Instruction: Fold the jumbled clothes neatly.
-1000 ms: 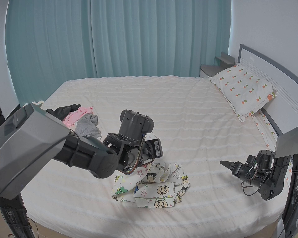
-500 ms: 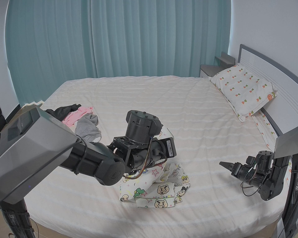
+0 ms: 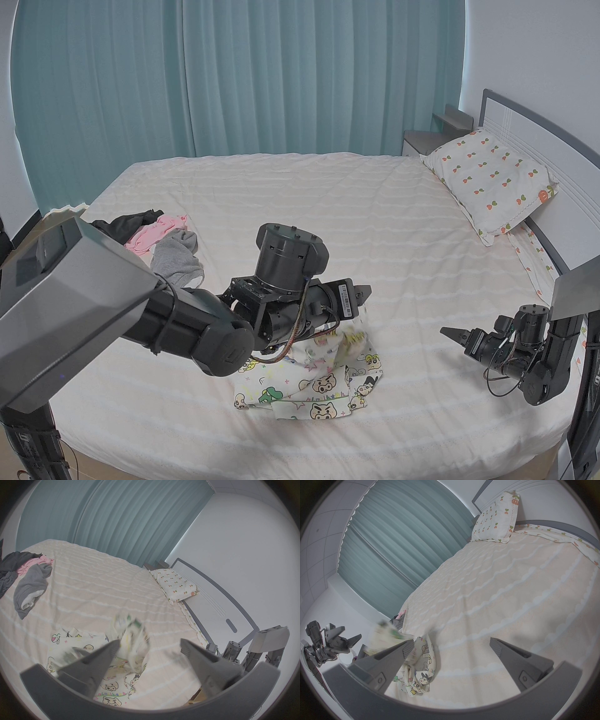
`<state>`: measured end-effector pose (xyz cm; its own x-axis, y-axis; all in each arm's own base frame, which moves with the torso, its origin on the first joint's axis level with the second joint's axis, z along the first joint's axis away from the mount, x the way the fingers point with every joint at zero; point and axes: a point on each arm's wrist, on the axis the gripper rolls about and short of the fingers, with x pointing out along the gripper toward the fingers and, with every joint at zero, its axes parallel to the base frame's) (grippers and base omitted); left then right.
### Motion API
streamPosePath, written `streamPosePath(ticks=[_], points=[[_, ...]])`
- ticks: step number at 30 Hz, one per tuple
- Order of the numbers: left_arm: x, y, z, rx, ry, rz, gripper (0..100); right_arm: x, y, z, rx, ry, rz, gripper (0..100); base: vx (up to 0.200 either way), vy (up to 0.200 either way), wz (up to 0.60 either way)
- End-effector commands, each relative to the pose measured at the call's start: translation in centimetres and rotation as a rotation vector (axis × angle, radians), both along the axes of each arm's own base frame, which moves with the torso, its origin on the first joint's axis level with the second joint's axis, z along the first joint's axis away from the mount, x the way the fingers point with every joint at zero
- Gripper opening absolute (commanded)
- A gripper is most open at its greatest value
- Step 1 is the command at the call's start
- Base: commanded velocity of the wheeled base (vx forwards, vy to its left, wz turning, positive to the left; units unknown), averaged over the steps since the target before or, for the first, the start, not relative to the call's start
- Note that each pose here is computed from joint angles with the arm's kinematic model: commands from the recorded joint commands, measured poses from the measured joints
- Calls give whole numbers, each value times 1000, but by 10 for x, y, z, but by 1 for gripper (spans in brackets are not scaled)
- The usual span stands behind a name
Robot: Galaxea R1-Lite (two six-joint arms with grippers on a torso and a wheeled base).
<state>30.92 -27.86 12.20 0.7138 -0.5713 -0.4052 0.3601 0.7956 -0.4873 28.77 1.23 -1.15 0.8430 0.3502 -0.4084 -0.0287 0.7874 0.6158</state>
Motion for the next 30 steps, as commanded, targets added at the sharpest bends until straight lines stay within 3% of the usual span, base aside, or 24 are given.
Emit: streamPosePath(ticks=[1, 6, 10, 12, 14, 15, 23, 30], points=[[0, -2, 1, -16, -27, 5, 100, 0, 0, 1, 0, -10, 1, 100, 0, 0, 0], [5, -1, 4, -49, -98, 68, 100, 0, 0, 0, 0, -8, 1, 100, 0, 0, 0], [-1, 33, 6, -18, -68, 136, 100, 0, 1, 0, 0, -7, 3, 100, 0, 0, 0], [-10, 62, 9, -7, -46, 175, 100, -1, 5, 0, -1, -5, 17, 100, 0, 0, 0], [-12, 68, 9, -6, -39, 184, 100, -1, 6, 0, -1, -5, 20, 100, 0, 0, 0], [-30, 103, 5, -29, 38, 236, 100, -2, 12, 0, -2, -5, 38, 100, 0, 0, 0], [-62, 168, -25, -190, 278, 327, 100, 6, 43, 11, -10, -73, 105, 100, 0, 0, 0], [-62, 180, -57, -318, 315, 309, 100, 23, 80, 13, -11, -148, 131, 100, 0, 0, 0]])
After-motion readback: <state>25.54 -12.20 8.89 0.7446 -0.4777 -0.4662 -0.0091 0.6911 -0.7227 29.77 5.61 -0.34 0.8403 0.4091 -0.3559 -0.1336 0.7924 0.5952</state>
